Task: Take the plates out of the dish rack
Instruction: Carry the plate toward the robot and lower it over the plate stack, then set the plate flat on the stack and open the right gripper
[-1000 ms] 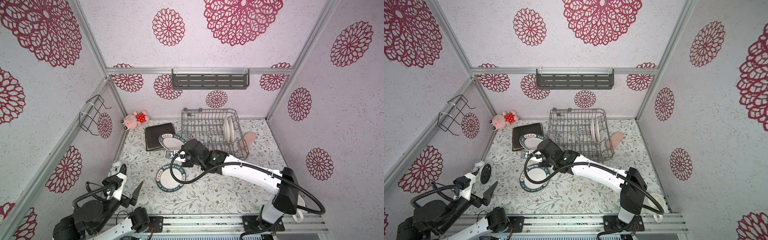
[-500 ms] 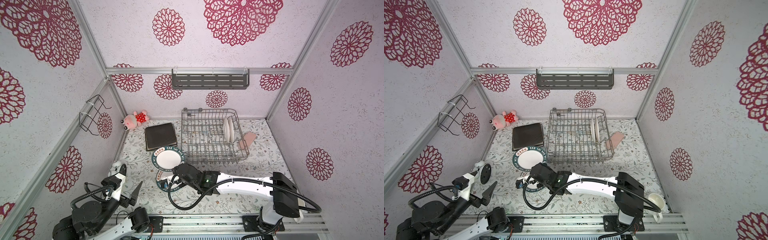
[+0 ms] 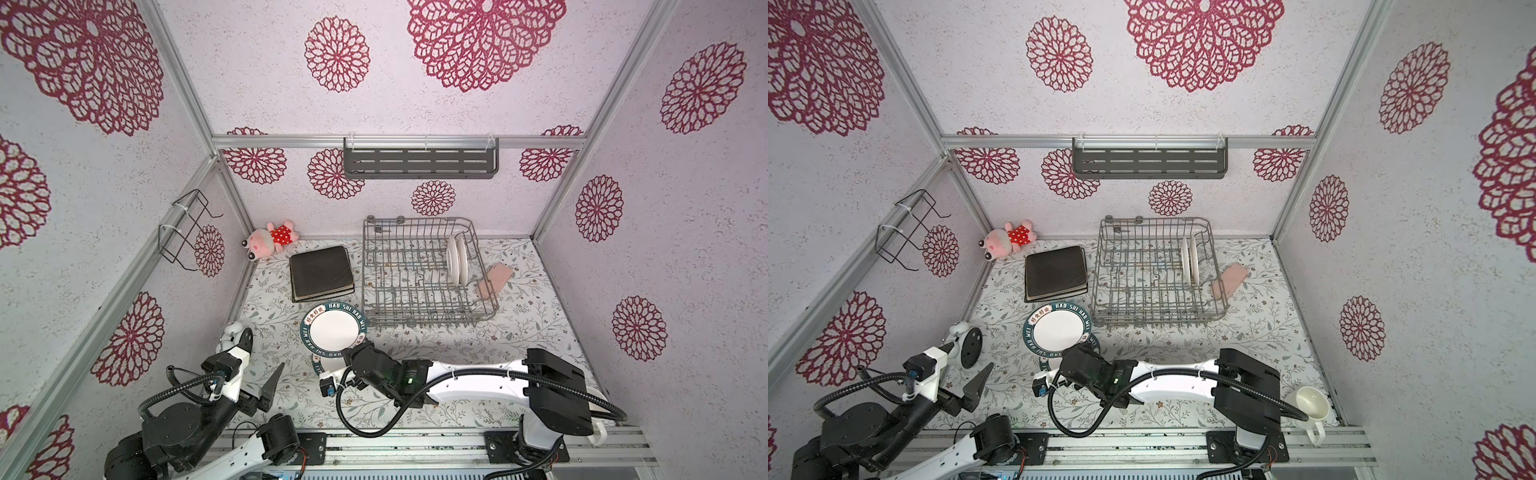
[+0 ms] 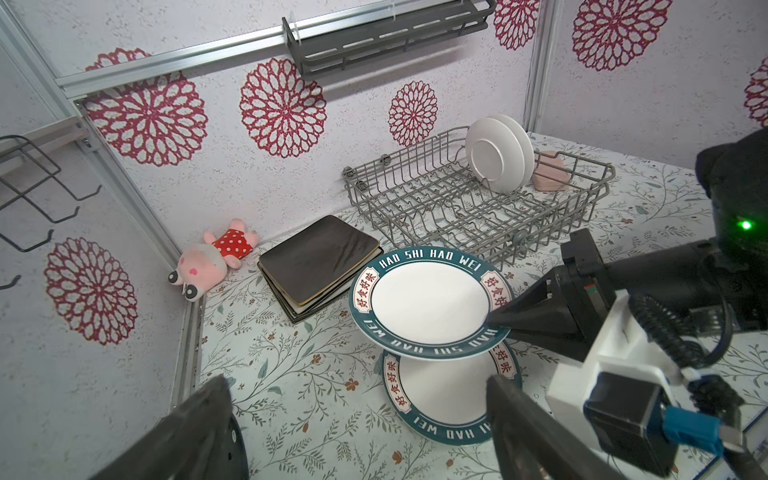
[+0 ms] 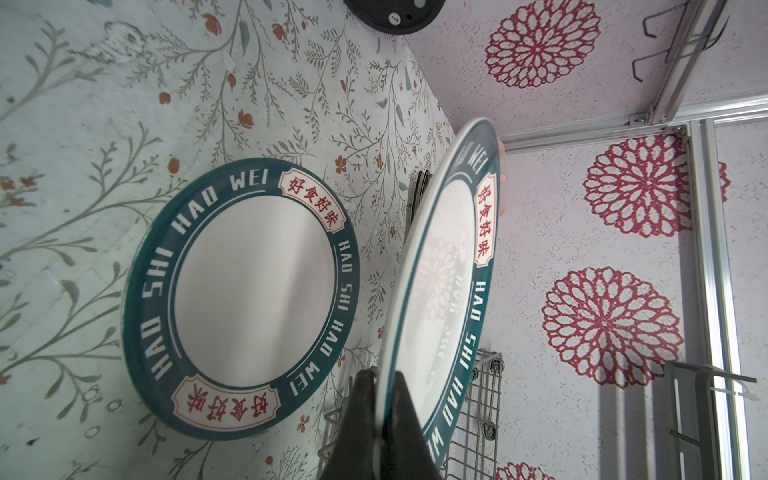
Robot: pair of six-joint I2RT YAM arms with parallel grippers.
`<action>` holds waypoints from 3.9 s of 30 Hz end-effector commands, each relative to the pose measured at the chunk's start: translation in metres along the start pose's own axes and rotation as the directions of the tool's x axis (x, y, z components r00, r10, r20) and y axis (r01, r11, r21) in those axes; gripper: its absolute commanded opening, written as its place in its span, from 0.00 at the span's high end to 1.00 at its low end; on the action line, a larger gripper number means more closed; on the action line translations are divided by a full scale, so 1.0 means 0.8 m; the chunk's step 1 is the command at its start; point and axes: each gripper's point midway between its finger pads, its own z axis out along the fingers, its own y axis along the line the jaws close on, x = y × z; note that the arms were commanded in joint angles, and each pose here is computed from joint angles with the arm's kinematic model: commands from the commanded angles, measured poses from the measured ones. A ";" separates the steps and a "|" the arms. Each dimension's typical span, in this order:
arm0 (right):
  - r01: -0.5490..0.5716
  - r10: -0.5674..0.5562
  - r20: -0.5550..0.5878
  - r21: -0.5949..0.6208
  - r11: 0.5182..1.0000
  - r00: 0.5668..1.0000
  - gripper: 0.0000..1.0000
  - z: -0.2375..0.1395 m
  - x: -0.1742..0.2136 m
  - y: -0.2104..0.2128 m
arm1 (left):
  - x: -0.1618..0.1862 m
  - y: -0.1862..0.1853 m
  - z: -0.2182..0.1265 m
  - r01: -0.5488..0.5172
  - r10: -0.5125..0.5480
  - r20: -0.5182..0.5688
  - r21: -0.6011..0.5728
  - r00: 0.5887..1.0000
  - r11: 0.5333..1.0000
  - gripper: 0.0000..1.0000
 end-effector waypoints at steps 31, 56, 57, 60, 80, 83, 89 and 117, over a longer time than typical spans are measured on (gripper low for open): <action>0.062 -0.061 -0.024 0.058 0.996 0.998 1.00 0.017 -0.001 0.044 | -0.006 0.001 -0.001 0.015 -0.016 0.038 0.015 0.999 1.000 0.03; 0.088 -0.086 -0.057 0.024 0.996 0.995 1.00 0.027 0.012 0.071 | -0.006 0.002 -0.002 0.017 -0.018 0.043 0.015 0.999 1.000 0.03; 0.089 -0.088 -0.057 0.021 0.996 0.994 1.00 0.027 0.012 0.072 | -0.006 0.002 -0.002 0.018 -0.019 0.043 0.016 0.999 1.000 0.03; 0.092 -0.091 -0.060 0.014 0.996 0.994 1.00 0.027 0.013 0.075 | -0.006 0.002 -0.002 0.018 -0.018 0.044 0.016 0.999 1.000 0.03; 0.112 -0.114 -0.070 -0.034 0.993 0.991 0.89 0.031 0.019 0.095 | -0.006 0.005 -0.003 0.025 -0.025 0.048 0.008 0.999 1.000 0.03; 0.113 -0.115 -0.070 -0.041 0.993 0.991 0.84 0.032 0.018 0.099 | -0.006 0.005 -0.004 0.025 -0.025 0.049 0.011 0.998 1.000 0.03; 0.118 -0.122 -0.074 -0.054 0.992 0.990 0.73 0.032 0.020 0.103 | -0.006 0.006 -0.005 0.029 -0.029 0.052 0.010 0.998 1.000 0.03; 0.059 -0.073 -0.049 -0.240 0.969 0.996 0.43 0.016 0.007 0.104 | -0.007 0.004 -0.005 0.027 -0.028 0.056 0.022 0.998 0.999 0.03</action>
